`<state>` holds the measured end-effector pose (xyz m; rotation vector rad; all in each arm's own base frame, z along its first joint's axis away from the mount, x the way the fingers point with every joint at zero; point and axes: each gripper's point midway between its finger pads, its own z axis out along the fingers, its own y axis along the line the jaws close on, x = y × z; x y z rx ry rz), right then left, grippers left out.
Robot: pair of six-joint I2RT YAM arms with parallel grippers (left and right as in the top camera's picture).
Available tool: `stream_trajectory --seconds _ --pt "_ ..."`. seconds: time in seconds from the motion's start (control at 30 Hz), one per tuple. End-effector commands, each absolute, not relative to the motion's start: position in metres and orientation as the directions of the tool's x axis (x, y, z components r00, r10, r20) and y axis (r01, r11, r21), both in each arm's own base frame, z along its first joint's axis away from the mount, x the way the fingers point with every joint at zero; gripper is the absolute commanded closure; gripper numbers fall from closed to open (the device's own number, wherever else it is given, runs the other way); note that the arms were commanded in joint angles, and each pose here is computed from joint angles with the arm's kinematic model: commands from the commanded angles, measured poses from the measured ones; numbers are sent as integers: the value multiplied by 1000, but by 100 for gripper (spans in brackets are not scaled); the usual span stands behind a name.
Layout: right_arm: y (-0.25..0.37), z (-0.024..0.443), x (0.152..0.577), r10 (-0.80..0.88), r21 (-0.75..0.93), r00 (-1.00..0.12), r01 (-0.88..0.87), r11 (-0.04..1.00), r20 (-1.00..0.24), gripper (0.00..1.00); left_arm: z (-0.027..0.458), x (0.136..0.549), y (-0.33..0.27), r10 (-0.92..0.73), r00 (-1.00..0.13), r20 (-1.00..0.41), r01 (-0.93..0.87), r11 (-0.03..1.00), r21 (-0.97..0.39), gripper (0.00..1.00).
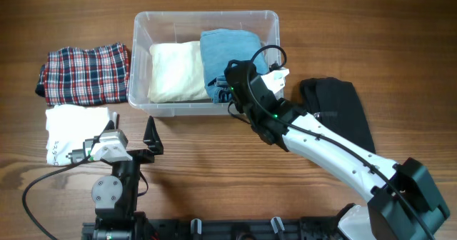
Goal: Pack container
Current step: 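Lower the jeans into the box beside the cream cloth and press flat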
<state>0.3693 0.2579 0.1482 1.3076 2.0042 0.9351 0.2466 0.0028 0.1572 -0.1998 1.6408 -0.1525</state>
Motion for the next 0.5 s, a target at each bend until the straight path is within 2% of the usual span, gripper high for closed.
stream_trajectory --seconds 0.0,0.23,0.47 --pt "259 166 377 931 829 -350 487 274 -102 31 156 247 4 -227 -69 -971 -45 973 -224 0" --pt "272 198 386 881 875 -426 323 361 -207 31 156 247 4 -227 -69 -971 -45 973 -224 0" --pt "275 201 384 871 876 -447 315 366 -203 30 156 247 4 -227 -69 -971 -45 973 -224 0"
